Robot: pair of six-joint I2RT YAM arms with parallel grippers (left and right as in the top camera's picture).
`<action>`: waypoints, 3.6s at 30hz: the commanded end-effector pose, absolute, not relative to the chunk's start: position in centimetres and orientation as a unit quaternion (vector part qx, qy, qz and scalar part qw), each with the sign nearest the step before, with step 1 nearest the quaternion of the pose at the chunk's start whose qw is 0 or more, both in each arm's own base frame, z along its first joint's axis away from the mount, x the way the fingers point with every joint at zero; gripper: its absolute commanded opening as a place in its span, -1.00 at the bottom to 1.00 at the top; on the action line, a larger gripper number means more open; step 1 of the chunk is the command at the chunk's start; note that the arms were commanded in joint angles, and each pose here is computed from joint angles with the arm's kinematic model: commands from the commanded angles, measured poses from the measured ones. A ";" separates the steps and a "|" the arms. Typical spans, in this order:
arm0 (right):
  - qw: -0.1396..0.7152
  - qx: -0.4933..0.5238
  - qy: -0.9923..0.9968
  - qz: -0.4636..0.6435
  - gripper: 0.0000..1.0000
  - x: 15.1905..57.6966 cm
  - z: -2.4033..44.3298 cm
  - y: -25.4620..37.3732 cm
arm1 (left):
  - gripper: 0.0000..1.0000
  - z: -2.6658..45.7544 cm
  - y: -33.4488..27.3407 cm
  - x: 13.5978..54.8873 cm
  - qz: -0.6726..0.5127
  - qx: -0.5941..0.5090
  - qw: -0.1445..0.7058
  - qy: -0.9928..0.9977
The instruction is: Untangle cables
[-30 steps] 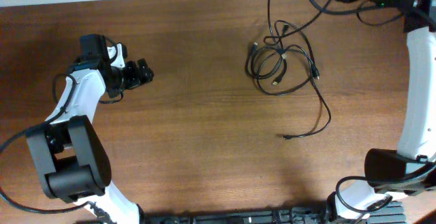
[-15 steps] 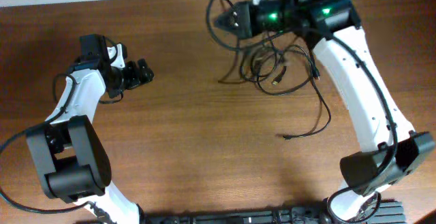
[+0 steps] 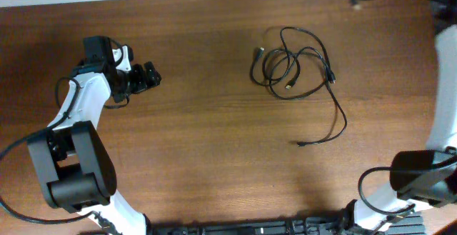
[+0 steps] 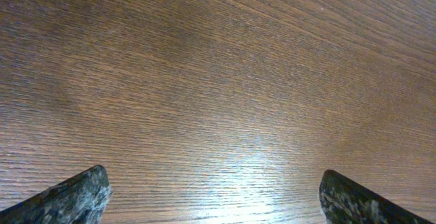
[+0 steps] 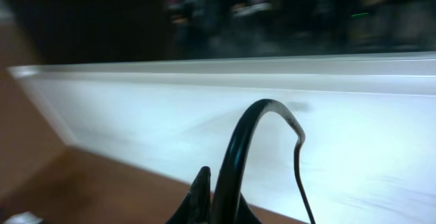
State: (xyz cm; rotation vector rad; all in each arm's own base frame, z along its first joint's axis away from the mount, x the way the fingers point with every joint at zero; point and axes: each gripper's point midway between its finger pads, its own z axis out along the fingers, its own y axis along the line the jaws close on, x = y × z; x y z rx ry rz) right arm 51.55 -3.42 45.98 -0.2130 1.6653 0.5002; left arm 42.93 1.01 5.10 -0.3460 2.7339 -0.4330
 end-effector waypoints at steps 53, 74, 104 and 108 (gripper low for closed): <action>0.098 0.303 0.936 0.154 0.00 49.1 4.4 6.7 | 0.98 5.2 1.3 43.4 -0.152 -0.127 0.179 0.964; 0.129 -0.147 0.956 0.218 -0.92 36.0 17.2 28.2 | 0.97 12.3 -1.8 41.9 -0.362 -0.117 0.190 0.905; 0.424 0.216 0.876 0.079 -0.92 38.7 38.4 -10.3 | -0.70 -5.1 -12.9 39.5 -0.007 0.110 0.088 0.990; 0.343 0.365 0.862 -0.083 -0.92 32.6 34.6 -20.7 | 0.98 -5.1 -12.9 39.5 -0.007 0.111 0.087 0.990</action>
